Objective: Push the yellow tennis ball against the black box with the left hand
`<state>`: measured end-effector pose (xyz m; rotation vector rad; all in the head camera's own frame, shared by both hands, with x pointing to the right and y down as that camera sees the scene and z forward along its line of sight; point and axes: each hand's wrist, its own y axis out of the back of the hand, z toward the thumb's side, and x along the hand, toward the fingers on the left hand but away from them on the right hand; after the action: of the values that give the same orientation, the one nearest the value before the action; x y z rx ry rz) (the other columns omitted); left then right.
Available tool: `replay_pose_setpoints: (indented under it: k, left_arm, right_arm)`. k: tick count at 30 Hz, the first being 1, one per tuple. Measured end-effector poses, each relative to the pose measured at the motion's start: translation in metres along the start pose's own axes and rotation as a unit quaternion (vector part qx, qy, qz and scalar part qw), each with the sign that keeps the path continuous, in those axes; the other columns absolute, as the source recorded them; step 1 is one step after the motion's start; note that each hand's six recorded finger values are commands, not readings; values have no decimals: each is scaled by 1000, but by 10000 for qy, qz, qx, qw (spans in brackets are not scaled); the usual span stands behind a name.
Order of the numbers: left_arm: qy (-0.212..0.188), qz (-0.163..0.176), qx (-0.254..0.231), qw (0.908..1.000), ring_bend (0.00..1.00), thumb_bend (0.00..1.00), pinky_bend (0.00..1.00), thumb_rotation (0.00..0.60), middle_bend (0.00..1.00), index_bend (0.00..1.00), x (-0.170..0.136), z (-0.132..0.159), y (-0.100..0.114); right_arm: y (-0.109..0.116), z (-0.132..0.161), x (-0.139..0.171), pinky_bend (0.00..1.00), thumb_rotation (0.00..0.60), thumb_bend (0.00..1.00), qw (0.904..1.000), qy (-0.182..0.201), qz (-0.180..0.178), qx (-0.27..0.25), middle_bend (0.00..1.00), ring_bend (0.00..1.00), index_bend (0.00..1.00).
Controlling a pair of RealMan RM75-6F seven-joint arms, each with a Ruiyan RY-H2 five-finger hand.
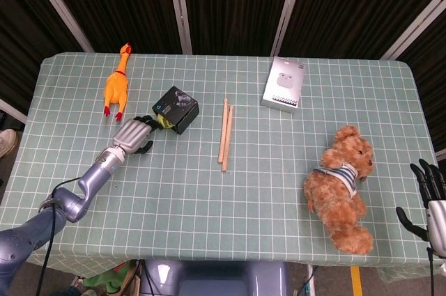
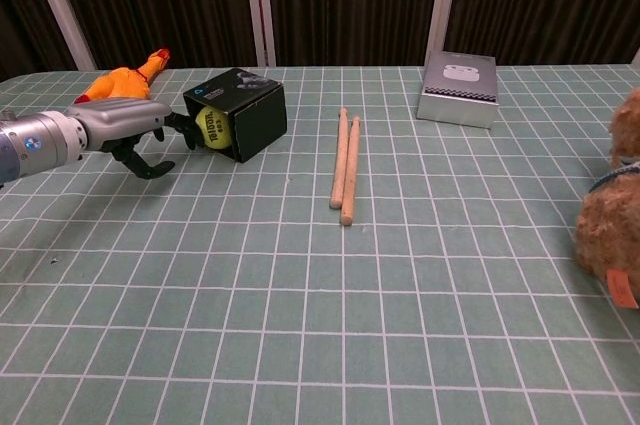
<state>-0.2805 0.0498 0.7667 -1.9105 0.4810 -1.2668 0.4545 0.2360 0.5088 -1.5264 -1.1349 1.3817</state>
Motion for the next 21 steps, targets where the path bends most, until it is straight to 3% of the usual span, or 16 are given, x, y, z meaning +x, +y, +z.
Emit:
replay_pose_setpoints:
  k: [7,14,21]
  left_arm:
    - [-32,60,115,9999,3,485,114,600,90,59,0,0,0]
    - [57,24,269,9996,0,482,43,600,31,4,1,-3,-4]
    - [21,118,235,9997,0,363,44,600,25,0,-3,-2,-2]
  right_arm:
    - [-2,1,0,0,600,347,10000,31,57,-6,0,0,0]
    - [-4,4,0,0,600,347,9999,73,106,-7,0,0,0]
    - [-4,4,0,0,600,347,9999,90,99,1,0,0,0]
